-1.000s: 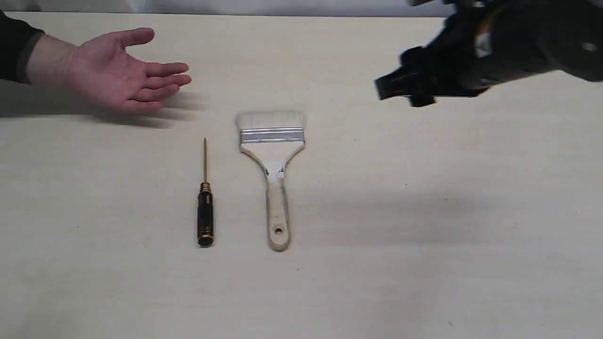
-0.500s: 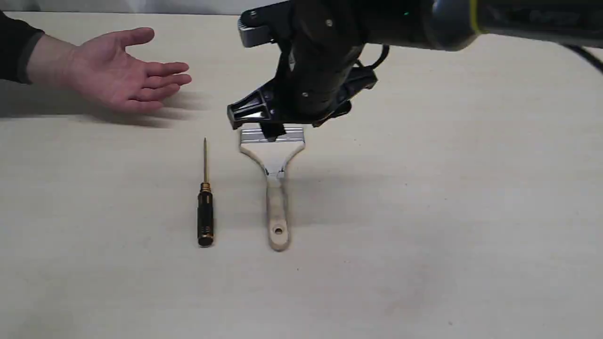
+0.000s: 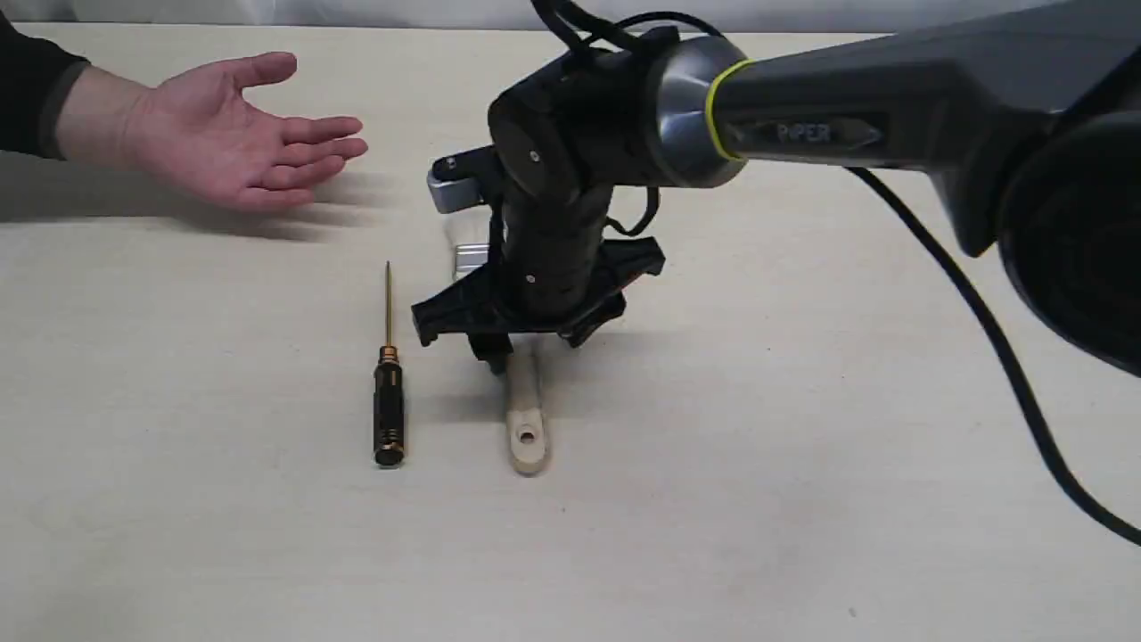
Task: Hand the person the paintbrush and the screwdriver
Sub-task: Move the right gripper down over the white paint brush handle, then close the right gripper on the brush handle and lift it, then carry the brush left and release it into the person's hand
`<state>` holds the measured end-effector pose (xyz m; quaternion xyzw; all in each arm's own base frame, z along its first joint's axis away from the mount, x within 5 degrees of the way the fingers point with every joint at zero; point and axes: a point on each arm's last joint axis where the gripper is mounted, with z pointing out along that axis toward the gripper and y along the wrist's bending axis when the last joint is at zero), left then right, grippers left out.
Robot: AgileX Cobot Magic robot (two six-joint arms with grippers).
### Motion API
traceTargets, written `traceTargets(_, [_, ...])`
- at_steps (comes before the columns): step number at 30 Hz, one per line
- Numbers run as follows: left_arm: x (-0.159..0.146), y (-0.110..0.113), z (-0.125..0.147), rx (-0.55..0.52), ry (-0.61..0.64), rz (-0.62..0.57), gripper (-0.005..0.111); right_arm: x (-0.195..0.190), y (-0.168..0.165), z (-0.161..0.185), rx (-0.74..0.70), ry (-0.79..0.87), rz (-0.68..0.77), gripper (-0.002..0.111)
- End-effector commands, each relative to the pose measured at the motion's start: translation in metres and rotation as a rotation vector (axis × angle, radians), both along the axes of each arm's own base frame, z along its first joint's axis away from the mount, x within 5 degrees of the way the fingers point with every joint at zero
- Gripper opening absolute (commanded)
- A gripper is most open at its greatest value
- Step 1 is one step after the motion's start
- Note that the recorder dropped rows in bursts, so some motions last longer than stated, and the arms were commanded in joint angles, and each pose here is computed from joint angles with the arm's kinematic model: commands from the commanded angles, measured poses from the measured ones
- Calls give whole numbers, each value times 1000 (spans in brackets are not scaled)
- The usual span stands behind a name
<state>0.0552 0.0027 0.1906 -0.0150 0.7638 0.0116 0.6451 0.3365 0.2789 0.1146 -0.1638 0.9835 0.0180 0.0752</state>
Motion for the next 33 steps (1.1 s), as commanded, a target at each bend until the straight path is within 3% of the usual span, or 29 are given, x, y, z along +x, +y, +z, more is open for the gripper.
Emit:
traceTargets(1, [0,-1,0,-6,-6,-9,0,1,1,-14,-16,20,3,60])
traceTargets(6, [0,-1,0,-6,-6,-9,0,3,3,-30,-4,9,4,58])
traceTargets(9, [0,-1,0,-4,-9,-9,0,7,7,-30,39,-34,-8,45])
traceTargets(14, [0,-1,0,-4,-7,-9,0,9,3,-30,-10,-52,28,9])
traceTargets(19, [0,-1,0,-4,-7,-9,0,4,-7,-26,-128,0,93,4])
traceTargets(24, [0,-1,0,-4,-7,-9,0,0,-9,16,-117,-33,116,4])
traceTargets(33, [0,-1,0,-4,-7,-9,0,-23,6,153,88,-335,188,4])
